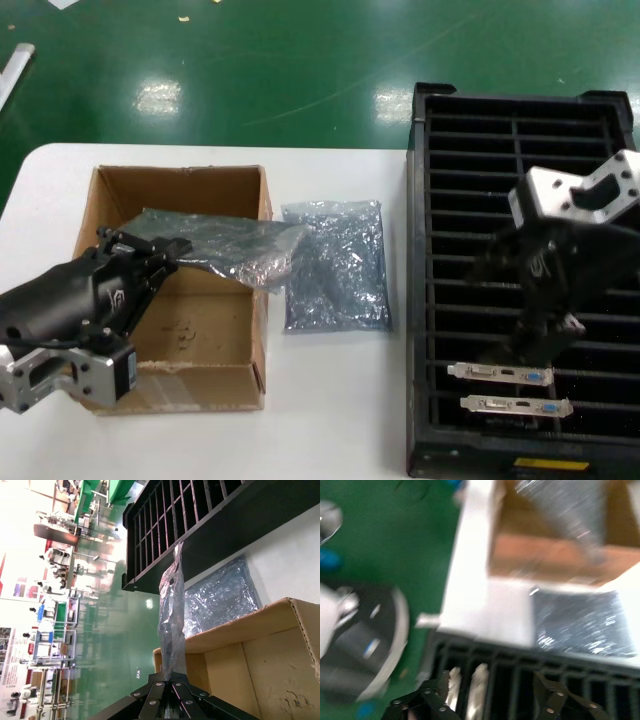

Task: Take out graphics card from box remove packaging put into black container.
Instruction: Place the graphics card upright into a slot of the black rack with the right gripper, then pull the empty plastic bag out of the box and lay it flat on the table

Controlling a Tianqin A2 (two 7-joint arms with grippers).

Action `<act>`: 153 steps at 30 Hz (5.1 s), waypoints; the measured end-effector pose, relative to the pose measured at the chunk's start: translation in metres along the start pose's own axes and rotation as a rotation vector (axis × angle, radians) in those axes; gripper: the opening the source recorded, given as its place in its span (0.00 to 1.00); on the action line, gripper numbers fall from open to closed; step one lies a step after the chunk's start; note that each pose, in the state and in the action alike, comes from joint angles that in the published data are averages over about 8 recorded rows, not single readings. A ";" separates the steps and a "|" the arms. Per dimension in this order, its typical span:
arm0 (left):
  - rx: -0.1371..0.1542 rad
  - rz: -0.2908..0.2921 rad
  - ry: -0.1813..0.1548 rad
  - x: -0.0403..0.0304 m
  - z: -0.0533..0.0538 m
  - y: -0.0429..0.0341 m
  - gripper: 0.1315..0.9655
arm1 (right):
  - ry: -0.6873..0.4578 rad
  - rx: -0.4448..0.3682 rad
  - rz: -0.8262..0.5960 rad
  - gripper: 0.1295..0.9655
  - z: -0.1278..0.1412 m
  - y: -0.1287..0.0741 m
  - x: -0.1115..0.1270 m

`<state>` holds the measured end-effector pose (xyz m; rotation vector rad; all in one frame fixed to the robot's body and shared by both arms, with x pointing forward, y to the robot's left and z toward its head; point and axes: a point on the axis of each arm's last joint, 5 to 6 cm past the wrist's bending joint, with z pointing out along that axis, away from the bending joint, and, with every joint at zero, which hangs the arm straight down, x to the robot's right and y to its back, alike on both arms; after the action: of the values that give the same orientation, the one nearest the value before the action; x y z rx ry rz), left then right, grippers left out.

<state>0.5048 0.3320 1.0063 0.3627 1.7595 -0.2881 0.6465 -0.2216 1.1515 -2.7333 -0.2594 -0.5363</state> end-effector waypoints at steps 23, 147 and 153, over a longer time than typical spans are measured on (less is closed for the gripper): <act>0.000 0.000 0.000 0.0000 0.000 0.0000 0.01 | 0.425 0.621 0.664 0.90 0.005 0.121 -0.010; 0.130 -1.394 -0.335 0.0623 0.089 -0.0287 1.00 | 0.908 0.793 0.910 1.00 0.162 0.108 -0.148; 0.095 -1.421 -0.375 0.0814 0.081 -0.0333 1.00 | 0.976 0.763 0.963 1.00 0.172 0.107 -0.171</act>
<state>0.5486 0.2772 0.9092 -0.9028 1.3486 -1.3325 0.5739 -0.2771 0.9029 -1.3573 0.8511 -1.0567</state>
